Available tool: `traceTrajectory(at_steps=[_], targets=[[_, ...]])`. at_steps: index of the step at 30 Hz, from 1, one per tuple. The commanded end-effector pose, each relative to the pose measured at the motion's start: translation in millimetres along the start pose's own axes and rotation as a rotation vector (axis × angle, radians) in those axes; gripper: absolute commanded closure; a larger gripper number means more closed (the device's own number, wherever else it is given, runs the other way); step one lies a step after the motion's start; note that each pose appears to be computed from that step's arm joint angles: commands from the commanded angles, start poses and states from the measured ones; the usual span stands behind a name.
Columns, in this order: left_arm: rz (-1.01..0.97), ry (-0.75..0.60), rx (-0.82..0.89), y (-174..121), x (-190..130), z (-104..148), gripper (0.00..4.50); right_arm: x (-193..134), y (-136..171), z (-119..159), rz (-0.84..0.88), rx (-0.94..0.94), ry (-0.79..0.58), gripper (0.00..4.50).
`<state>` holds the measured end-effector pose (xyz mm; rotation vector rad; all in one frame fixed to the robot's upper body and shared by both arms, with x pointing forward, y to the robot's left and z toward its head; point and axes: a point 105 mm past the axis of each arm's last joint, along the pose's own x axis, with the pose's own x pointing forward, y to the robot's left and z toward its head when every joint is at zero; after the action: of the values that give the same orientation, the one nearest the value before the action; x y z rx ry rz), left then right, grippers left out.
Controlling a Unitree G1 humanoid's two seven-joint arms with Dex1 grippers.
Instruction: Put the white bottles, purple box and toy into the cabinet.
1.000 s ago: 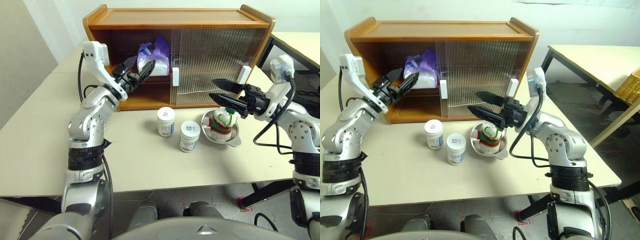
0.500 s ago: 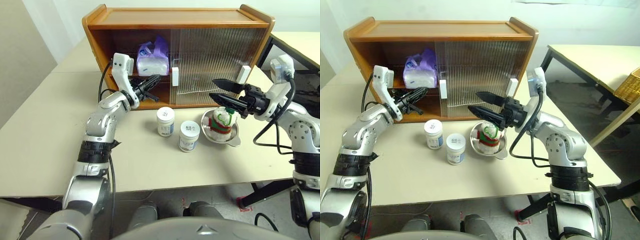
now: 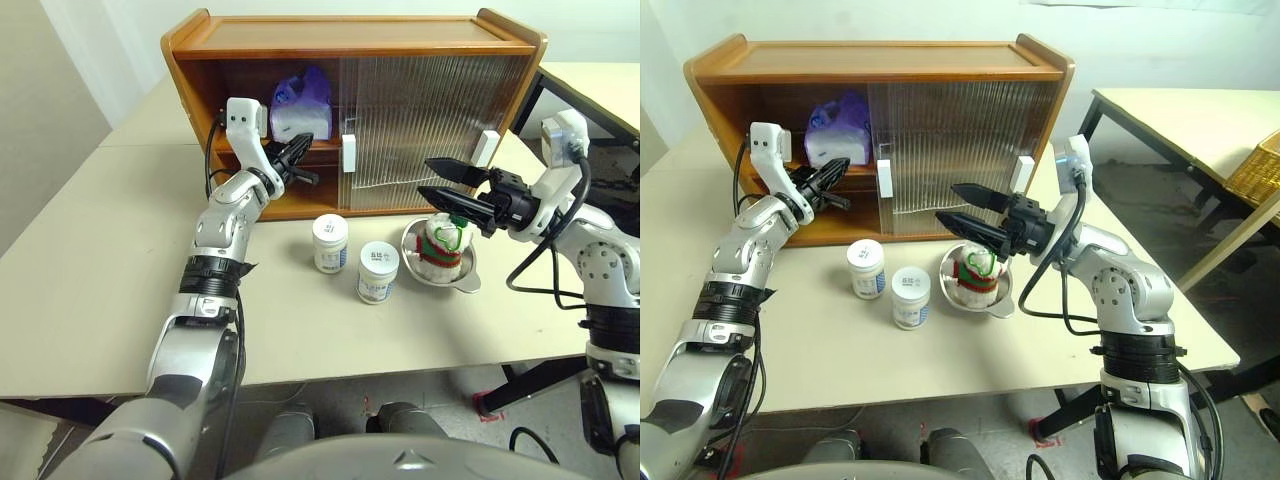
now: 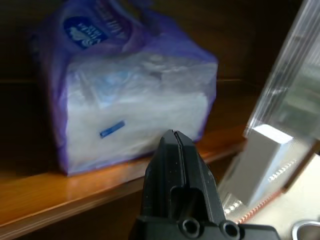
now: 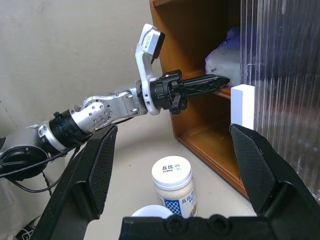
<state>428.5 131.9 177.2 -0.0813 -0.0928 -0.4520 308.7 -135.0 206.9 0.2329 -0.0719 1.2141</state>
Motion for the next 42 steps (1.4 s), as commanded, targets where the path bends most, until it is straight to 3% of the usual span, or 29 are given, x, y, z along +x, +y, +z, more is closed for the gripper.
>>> traceTrajectory(at_steps=[1,5,10,11,15,24,34,42], targets=[[0.062,-0.003,0.02,11,1,-1,4.47,-1,0,4,-0.006,-0.02,-0.003,0.0],[0.043,-0.025,0.011,9,1,3,4.47,-1,0,4,-0.004,-0.02,-0.001,0.0],[-0.119,-0.145,-0.059,-15,-7,26,4.47,0,0,4,-0.002,-0.02,0.001,0.0],[-0.126,-0.155,-0.059,-16,-9,28,4.3,0,0,4,-0.001,-0.02,0.002,0.0],[-0.262,-0.194,-0.072,-34,-38,34,3.26,1,0,4,0.004,-0.018,0.003,0.0],[-0.389,0.008,0.008,-32,-100,-18,0.11,2,0,3,0.013,-0.013,0.005,0.0],[-0.432,0.185,0.045,-23,-141,-70,0.05,3,-1,6,0.017,-0.016,0.007,0.0],[-0.372,0.269,0.074,-10,-150,-112,0.05,2,-1,8,0.012,-0.023,0.01,0.0]])
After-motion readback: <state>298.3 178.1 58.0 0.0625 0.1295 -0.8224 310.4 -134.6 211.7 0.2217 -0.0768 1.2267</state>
